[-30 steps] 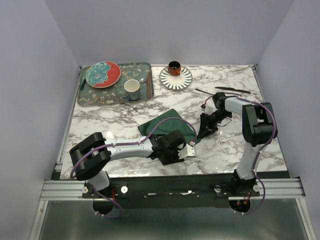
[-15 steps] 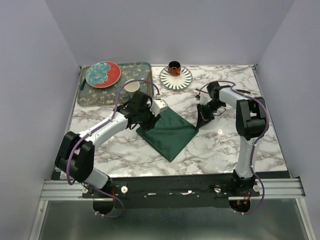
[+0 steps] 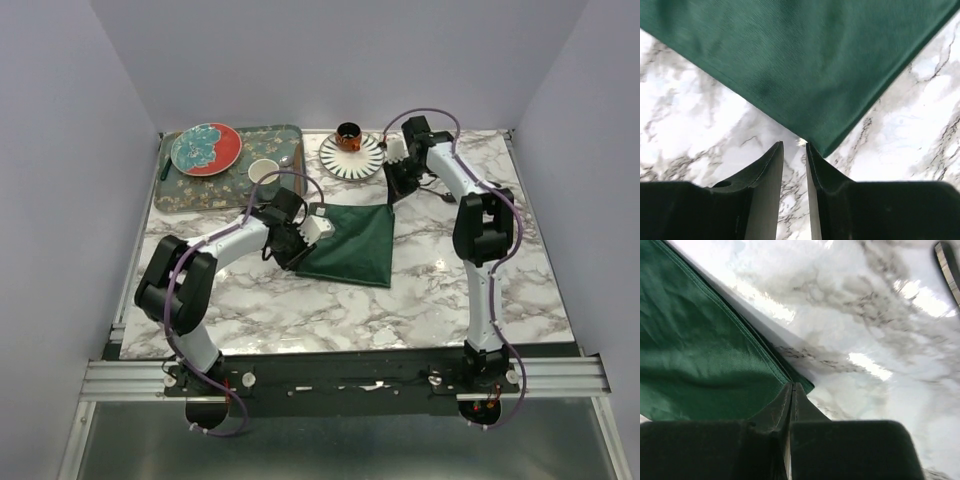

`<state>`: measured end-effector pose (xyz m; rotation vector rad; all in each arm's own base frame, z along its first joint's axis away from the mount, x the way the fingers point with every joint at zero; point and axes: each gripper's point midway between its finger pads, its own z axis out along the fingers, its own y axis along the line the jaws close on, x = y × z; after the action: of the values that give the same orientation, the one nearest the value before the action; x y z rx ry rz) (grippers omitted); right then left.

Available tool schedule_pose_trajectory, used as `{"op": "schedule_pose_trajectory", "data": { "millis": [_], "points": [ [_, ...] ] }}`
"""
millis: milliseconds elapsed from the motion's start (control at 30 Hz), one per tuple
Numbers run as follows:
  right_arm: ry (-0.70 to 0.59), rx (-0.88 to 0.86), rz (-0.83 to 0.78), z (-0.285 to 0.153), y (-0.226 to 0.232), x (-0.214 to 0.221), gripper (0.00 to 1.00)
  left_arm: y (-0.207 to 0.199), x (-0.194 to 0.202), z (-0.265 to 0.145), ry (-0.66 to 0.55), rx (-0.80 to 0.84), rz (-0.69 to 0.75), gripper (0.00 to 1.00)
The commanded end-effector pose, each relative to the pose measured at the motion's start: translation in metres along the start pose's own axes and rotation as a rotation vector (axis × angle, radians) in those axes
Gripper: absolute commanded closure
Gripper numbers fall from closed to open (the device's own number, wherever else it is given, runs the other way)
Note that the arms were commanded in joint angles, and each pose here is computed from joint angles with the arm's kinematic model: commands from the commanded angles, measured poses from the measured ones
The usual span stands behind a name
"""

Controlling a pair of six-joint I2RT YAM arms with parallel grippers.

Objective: Fold the napkin into a case and place the utensils inside
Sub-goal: Rotate the lower triangle-folded napkin at the center of the board, then smooth out the lower triangle-folded napkin at the center of the board.

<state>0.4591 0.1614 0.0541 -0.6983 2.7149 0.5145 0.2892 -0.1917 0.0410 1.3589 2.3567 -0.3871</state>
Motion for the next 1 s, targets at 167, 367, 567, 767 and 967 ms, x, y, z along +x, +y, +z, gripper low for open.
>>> {"op": "schedule_pose_trajectory", "data": {
  "millis": [167, 367, 567, 767, 967],
  "points": [
    [-0.059, 0.122, -0.114, -0.05, -0.001, -0.021, 0.57, -0.042, 0.004, 0.01, 0.075, 0.063, 0.102, 0.67],
    [-0.067, -0.018, -0.099, -0.084, 0.045, 0.019, 0.5, -0.031, -0.004, -0.022, 0.02, -0.016, 0.095, 0.66],
    [-0.075, -0.347, 0.092, -0.093, 0.119, 0.065, 0.51, -0.052, -0.058, -0.049, -0.183, 0.095, -0.023, 0.58],
    [0.028, -0.483, 0.271, -0.058, 0.137, 0.106, 0.53, -0.088, -0.088, -0.029, -0.272, 0.354, -0.232, 0.58],
    [0.164, -0.472, 0.394, -0.019, 0.131, 0.152, 0.57, -0.105, -0.081, 0.003, -0.285, 0.521, -0.521, 0.55]
  ]
}}
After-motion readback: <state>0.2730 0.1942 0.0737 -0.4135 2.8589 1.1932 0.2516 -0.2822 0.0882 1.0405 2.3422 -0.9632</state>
